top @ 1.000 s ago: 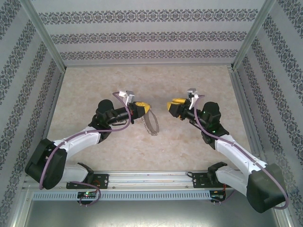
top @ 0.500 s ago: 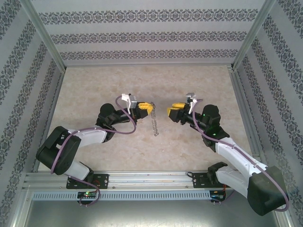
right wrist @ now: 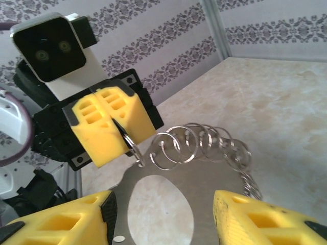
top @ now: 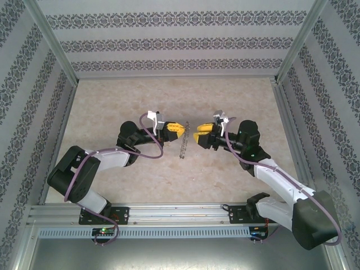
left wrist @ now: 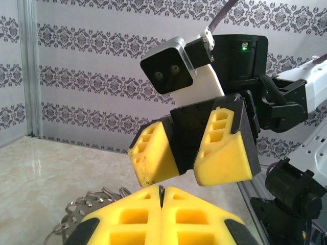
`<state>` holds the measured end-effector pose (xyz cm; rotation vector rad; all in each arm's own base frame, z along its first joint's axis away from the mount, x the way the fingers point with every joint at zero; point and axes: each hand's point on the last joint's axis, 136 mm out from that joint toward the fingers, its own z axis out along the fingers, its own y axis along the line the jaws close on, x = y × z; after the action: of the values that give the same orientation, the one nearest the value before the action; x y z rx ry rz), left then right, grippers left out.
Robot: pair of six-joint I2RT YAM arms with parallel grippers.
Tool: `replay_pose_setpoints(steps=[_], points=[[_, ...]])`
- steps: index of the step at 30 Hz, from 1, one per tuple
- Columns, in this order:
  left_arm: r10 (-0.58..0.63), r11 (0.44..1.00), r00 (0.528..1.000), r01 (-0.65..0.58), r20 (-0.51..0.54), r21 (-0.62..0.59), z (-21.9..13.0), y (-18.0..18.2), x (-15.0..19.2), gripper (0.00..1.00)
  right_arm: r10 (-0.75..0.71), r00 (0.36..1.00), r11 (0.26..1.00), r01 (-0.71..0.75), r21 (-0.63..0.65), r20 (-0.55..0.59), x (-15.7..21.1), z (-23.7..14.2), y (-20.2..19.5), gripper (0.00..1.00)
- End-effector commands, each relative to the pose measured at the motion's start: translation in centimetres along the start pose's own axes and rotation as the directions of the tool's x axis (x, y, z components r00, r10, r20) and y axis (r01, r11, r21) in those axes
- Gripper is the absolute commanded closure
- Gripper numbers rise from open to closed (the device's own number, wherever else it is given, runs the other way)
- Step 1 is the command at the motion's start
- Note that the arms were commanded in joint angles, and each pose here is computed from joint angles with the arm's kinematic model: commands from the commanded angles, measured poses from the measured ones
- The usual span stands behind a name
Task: Put the keys on the keyring
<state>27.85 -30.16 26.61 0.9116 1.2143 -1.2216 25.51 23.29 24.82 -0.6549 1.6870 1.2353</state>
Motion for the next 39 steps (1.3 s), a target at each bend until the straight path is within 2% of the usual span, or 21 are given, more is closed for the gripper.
replay_pose_setpoints(steps=[1, 15, 32, 35, 39], points=[[0.066, 0.995, 0.995, -0.071, 0.076, 0.073, 0.6, -1.5, -2.7, 1.00, -0.065, 0.998, 0.993, 0.065, -0.094, 0.012, -1.6, 0.2, 1.9, 0.47], [0.011, 0.995, 0.997, -0.019, 0.079, 0.093, 0.6, -1.8, -2.8, 1.00, -0.075, 0.997, 0.985, 0.075, -0.154, 0.008, -2.3, 1.4, 3.2, 0.57], [0.011, 0.995, 0.997, -0.019, 0.074, 0.101, 0.8, -2.0, -2.5, 1.00, -0.077, 0.997, 0.983, 0.076, -0.167, 0.004, -2.9, 2.8, 3.2, 0.63], [0.009, 0.995, 0.997, -0.017, 0.074, 0.102, 0.8, -2.1, -2.5, 1.00, -0.076, 0.997, 0.983, 0.074, -0.170, -0.003, -2.7, 3.0, 3.1, 0.65], [0.010, 0.995, 0.997, -0.017, 0.074, 0.102, 0.8, -2.1, -2.5, 1.00, -0.074, 0.997, 0.983, 0.071, -0.169, -0.011, -2.2, 2.9, 3.0, 0.75]])
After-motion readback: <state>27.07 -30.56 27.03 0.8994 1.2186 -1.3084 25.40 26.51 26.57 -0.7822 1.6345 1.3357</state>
